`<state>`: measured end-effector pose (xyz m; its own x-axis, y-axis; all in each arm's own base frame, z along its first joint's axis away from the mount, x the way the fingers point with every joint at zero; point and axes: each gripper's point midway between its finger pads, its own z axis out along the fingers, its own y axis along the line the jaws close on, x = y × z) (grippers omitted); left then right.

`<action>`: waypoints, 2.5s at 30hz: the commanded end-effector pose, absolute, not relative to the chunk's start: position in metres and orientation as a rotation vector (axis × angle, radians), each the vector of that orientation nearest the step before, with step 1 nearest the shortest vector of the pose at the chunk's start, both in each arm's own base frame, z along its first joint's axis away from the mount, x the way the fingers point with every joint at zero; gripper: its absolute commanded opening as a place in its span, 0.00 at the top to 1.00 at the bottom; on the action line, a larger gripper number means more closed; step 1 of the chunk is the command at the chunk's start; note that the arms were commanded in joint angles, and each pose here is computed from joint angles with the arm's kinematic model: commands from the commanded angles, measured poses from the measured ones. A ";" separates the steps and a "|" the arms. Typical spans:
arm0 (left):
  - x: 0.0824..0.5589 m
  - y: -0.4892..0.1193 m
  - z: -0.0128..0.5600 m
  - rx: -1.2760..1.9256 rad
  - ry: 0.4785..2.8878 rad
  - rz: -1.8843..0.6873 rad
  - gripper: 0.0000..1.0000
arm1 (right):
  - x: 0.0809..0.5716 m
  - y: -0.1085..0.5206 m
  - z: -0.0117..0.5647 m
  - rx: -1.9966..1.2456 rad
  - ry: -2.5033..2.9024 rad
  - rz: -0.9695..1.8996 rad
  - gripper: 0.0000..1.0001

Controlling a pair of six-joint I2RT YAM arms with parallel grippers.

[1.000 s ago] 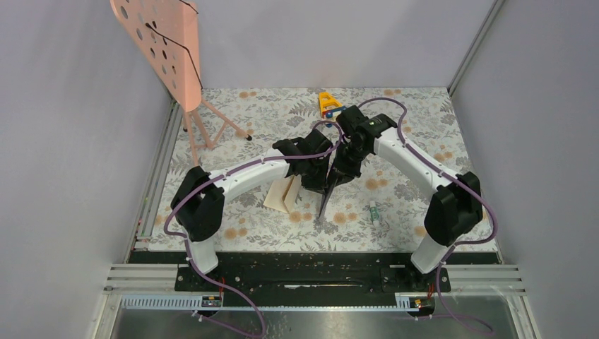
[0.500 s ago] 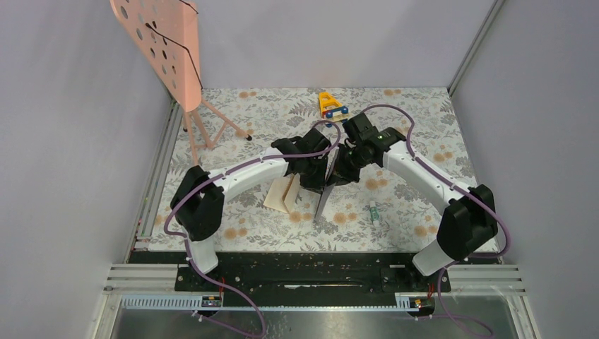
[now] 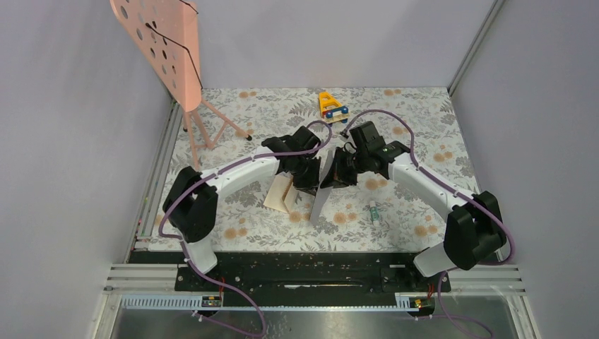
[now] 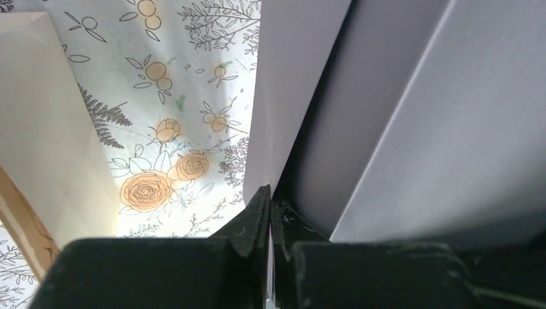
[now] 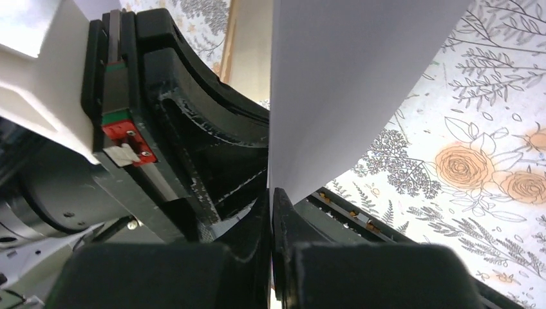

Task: Place the letter into the envelope and seal it
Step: Adjust the envelope.

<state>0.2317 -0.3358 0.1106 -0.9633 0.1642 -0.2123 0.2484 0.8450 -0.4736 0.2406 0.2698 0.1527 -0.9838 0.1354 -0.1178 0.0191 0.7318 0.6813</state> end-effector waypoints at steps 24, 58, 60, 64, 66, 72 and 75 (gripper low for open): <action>0.230 -0.362 0.208 0.324 2.587 -1.274 1.00 | 0.262 0.255 0.144 0.205 2.668 1.056 0.73; 0.241 -0.347 0.200 0.298 2.614 -1.126 1.00 | 0.267 0.207 0.202 0.325 2.640 0.690 0.47; 0.242 -0.347 0.200 0.299 2.614 -1.123 1.00 | 0.267 0.207 0.215 0.326 2.604 0.712 0.49; 0.243 -0.347 0.200 0.300 2.612 -1.121 1.00 | 0.268 0.209 0.234 0.328 2.554 0.750 0.55; 0.242 -0.348 0.200 0.304 2.612 -1.119 1.00 | 0.268 0.210 0.240 0.324 2.546 0.753 0.54; 0.245 -0.344 0.195 0.298 2.624 -1.065 1.00 | 0.270 0.209 0.260 0.324 2.489 0.765 0.53; 0.246 -0.341 0.190 0.292 2.636 -1.039 1.00 | 0.270 0.216 0.277 0.308 2.438 0.828 0.56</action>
